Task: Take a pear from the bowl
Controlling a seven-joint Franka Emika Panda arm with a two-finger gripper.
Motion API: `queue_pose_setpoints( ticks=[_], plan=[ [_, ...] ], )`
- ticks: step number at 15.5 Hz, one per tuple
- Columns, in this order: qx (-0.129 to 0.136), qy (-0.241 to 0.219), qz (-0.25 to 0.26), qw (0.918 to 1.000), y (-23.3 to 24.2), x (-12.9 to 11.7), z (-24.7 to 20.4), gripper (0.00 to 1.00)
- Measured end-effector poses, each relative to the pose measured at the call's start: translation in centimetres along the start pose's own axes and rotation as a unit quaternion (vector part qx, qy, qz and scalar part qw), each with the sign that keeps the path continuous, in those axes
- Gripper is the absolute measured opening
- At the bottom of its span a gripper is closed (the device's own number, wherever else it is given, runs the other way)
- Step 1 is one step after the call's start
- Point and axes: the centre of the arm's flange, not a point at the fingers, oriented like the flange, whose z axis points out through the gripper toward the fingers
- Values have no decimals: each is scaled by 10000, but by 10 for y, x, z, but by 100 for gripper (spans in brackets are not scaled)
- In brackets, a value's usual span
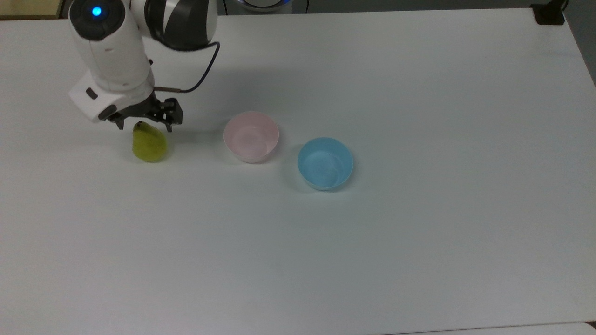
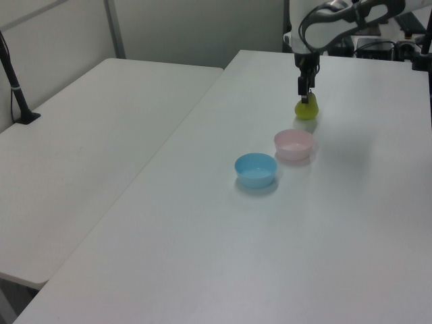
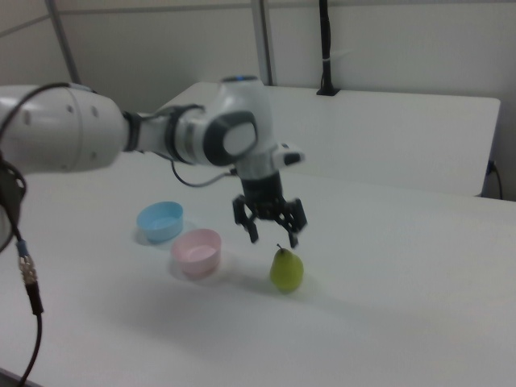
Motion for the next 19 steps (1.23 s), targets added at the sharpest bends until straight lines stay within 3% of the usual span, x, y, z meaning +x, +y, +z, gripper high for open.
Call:
queue_pose_setpoints(
  ticks=[5, 10, 15, 19],
  plan=[
    [-67, 135, 88, 9998, -85, -13, -94, 100],
    [-95, 84, 117, 9999, -149, -41, -152, 100],
    [126, 255, 410, 9988, -177, -68, -199, 100],
    [220, 249, 458, 9984, -175, -78, -208, 100]
  ],
)
